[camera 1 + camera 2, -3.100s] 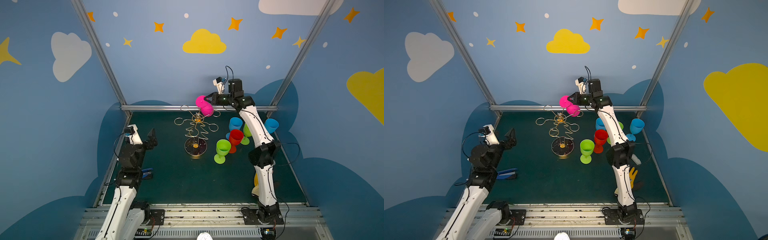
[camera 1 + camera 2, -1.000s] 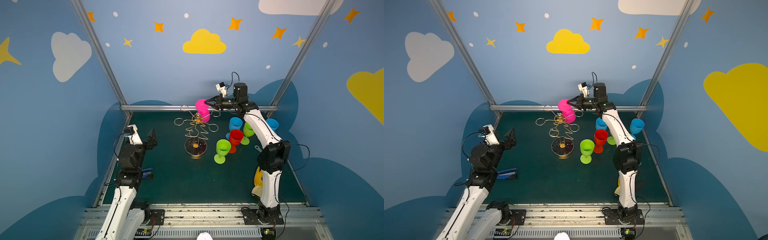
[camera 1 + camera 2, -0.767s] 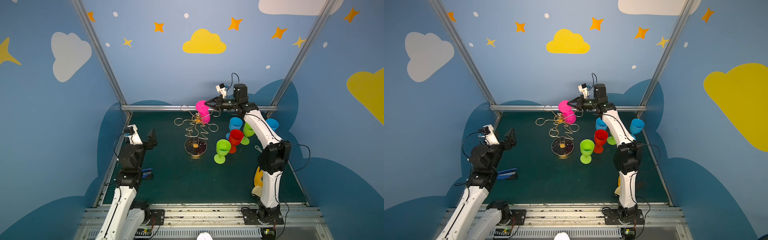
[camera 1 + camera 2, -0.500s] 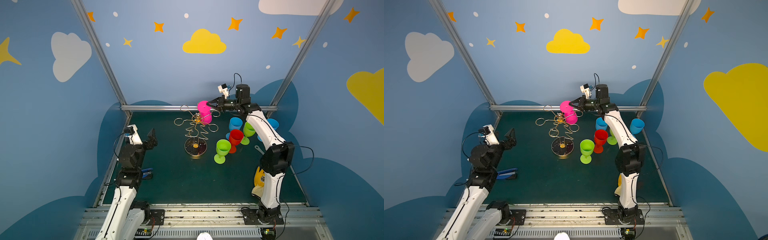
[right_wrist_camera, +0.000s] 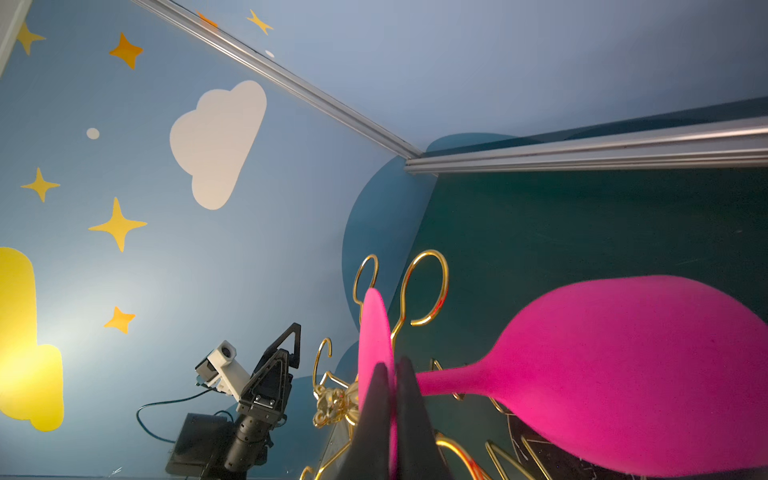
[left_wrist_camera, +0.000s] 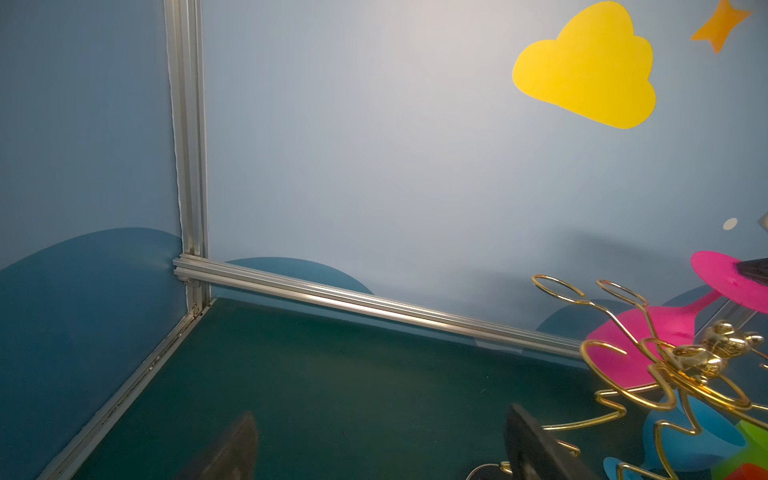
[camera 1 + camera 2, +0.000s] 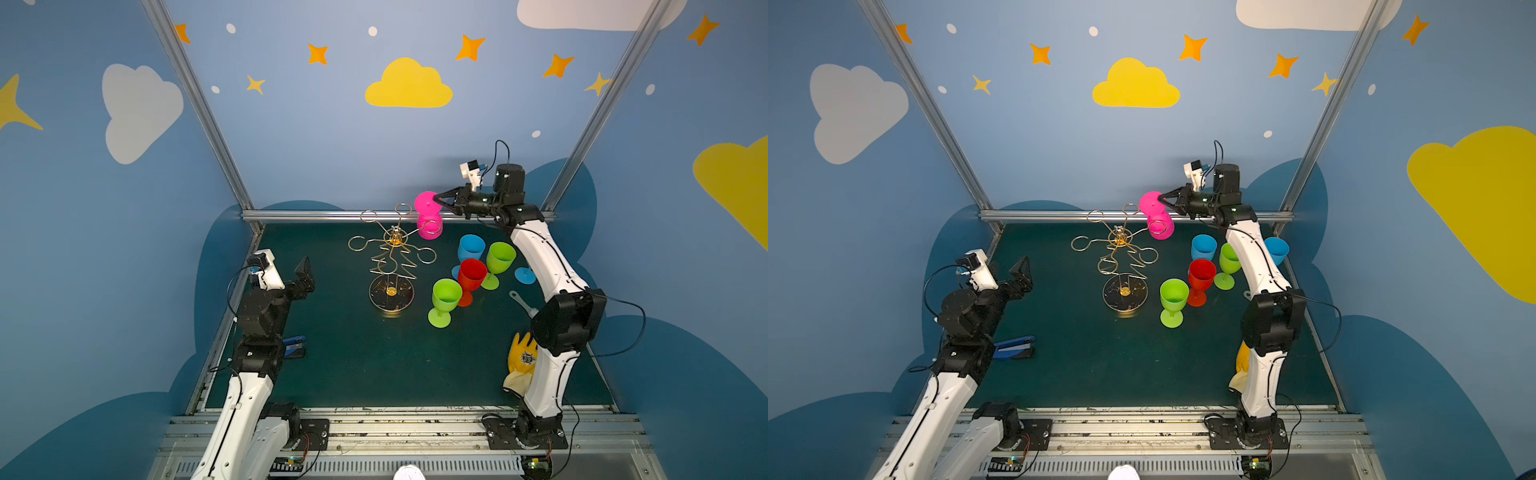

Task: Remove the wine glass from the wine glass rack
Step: 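Raise the magenta glass above the rack while the left arm reaches toward it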

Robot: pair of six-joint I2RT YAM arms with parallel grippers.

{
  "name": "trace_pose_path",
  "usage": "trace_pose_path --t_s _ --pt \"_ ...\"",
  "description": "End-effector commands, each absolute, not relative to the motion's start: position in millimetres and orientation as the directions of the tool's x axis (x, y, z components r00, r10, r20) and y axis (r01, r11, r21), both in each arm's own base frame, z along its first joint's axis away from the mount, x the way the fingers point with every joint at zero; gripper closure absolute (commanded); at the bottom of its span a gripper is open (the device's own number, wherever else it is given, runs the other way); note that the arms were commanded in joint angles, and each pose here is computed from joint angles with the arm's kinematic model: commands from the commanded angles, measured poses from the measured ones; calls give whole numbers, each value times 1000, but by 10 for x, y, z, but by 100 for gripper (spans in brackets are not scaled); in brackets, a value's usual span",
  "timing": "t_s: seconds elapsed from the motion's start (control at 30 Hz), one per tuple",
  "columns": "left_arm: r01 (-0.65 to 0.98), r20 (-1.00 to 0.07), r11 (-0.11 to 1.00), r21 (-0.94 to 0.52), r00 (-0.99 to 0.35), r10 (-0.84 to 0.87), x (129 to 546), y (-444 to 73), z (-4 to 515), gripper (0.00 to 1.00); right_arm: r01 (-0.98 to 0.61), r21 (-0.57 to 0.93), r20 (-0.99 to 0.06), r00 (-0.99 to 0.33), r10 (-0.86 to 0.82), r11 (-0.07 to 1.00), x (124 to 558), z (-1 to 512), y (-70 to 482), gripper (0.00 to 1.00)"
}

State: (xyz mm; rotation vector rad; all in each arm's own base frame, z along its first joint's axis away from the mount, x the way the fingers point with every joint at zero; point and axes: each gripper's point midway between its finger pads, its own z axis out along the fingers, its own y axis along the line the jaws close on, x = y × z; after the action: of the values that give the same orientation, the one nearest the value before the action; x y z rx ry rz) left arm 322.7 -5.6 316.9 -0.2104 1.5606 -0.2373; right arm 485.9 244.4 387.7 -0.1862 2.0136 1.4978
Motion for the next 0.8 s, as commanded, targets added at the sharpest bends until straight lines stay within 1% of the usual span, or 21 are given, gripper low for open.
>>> trace_pose_path --t_s 0.0,0.13,0.2,0.3,0.43,0.53,0.77 --pt "101 -941 938 -331 46 -337 3140 -158 3500 10 -542 751 -651 -704 284 378 4669 4397 2206 100" --pt "271 -920 892 -361 55 -388 3023 -414 3888 13 -576 699 -709 -637 303 424 4493 4629 2048 100" --pt "383 -916 852 -358 35 -400 2935 -601 4090 15 -600 670 -737 -607 297 437 4365 4733 2026 100" --pt "529 -906 765 -367 -18 -423 2821 -870 4359 19 -636 629 -774 -564 287 447 4141 4877 2011 100" --pt "703 -901 606 -372 -118 -417 2673 -1250 4634 24 -691 538 -841 -484 244 482 3766 5063 2026 100" --pt "791 -906 494 -362 -173 -386 2580 -1539 4767 27 -739 470 -880 -431 197 483 3458 5180 2093 100" --pt "887 -928 348 -304 -193 -319 2438 -2153 4888 31 -819 359 -931 -347 112 447 2816 5302 2284 100"
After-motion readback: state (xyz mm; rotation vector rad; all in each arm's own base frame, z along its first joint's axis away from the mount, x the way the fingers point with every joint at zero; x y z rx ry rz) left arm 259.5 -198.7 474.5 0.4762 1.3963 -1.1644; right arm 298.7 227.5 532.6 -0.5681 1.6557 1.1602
